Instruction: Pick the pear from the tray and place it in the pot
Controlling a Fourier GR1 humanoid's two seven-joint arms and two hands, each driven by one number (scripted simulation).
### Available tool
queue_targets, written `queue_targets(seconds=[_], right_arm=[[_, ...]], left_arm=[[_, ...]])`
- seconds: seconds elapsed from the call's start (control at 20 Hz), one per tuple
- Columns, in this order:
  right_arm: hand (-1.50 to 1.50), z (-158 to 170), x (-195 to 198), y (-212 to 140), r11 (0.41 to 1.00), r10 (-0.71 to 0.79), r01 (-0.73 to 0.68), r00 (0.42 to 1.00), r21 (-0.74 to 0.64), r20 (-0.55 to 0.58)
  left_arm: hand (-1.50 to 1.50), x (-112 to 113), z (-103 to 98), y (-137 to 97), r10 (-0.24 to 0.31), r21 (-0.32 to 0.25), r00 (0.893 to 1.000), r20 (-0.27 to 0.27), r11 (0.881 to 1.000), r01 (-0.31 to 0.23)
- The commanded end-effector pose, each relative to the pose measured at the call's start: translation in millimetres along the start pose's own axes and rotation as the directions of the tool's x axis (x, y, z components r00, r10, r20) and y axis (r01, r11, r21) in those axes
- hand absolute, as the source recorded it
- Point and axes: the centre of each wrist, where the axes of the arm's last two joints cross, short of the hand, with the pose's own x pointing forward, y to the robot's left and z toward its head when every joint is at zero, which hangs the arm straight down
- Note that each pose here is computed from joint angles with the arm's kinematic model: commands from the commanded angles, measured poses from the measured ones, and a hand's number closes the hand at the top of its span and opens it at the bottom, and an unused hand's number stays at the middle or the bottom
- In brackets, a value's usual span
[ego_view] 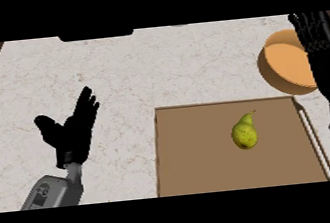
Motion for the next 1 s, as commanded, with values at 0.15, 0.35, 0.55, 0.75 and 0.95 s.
queue_targets(seconds=[0.15, 0.35, 0.55, 0.75, 0.95], right_arm=[[1.50, 27.7, -44.3, -52.8, 0.931, -0.363, 0.366, 0.927, 0.014, -0.091], [1.50, 81.4, -71.3, -125.9, 0.995, 0.094, -0.073, 0.922, 0.069, -0.376], [-1.50, 136.6, -112.0, -138.2, 0.990, -0.088, 0.112, 0.966, 0.088, -0.242], [-1.50, 139.9, -121.7, -157.3, 0.979, -0.072, 0.098, 0.987, 0.182, -0.140], [-1.50, 120.3, -122.0, -160.5, 0.950, 0.071, -0.017, 0.984, 0.311, -0.161]], left_arm=[[0.00, 63.1, -16.4, 24.0, -0.085, 0.046, 0.956, 0.279, 0.996, 0.076], [0.00, 75.6, -15.6, 27.3, -0.092, 0.030, 0.919, 0.384, 0.996, 0.087], [0.00, 87.7, -13.5, 34.5, -0.084, 0.018, 0.915, 0.394, 0.996, 0.084], [0.00, 91.0, -17.8, 40.8, -0.088, 0.028, 0.916, 0.390, 0.996, 0.084], [0.00, 90.8, -28.5, 30.8, -0.082, 0.010, 0.916, 0.392, 0.996, 0.085]])
